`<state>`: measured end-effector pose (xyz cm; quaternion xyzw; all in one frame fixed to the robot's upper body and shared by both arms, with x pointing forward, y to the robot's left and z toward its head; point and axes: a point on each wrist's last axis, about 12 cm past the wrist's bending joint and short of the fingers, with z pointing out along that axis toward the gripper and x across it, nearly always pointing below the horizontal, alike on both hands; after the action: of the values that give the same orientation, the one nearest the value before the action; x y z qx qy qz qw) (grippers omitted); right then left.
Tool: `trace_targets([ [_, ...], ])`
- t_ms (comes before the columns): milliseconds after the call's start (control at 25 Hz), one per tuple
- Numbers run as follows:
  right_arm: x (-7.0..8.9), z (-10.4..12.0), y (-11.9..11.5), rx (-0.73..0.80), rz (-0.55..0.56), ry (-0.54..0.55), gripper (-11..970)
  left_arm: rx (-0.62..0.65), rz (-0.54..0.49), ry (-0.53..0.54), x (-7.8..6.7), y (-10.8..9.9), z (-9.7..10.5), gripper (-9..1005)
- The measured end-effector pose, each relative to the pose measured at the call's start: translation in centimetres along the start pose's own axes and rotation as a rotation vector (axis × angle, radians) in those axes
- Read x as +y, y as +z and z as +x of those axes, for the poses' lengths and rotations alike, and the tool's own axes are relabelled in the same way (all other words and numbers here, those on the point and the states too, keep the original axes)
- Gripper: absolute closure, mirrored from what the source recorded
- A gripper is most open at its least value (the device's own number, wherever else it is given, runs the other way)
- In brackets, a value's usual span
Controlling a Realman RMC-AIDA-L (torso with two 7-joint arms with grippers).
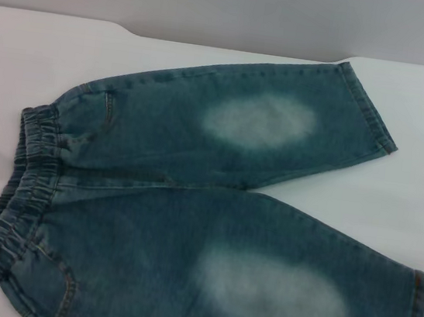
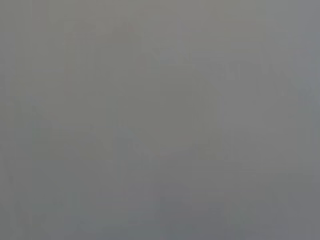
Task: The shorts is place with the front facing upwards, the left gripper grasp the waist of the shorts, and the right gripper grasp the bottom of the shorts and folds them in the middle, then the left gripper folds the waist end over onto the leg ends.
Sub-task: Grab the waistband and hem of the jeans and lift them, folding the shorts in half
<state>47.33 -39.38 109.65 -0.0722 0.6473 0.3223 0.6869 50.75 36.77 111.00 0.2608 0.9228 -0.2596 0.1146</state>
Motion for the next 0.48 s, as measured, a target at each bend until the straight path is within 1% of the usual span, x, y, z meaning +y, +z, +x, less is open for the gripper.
trace_targets([
  [80,0.0,0.0,0.0,0.000,-0.001,0.000,464,0.000,-0.001,0.001,0.0,0.0,-0.1,910],
  [160,0.0,0.0,0.1,0.004,-0.005,0.005,464,-0.004,-0.005,0.001,0.0,-0.1,-0.2,923],
  [280,-0.1,-0.2,0.5,0.029,-0.026,0.041,465,-0.015,-0.013,0.002,0.0,-0.2,-0.5,943],
  [360,-0.4,-0.9,1.1,0.069,-0.059,0.083,465,-0.022,-0.019,0.008,0.1,-0.3,-1.0,950],
  [480,-0.8,-2.5,2.3,0.173,-0.127,0.157,465,-0.032,-0.026,0.015,0.1,-0.4,-1.5,950],
])
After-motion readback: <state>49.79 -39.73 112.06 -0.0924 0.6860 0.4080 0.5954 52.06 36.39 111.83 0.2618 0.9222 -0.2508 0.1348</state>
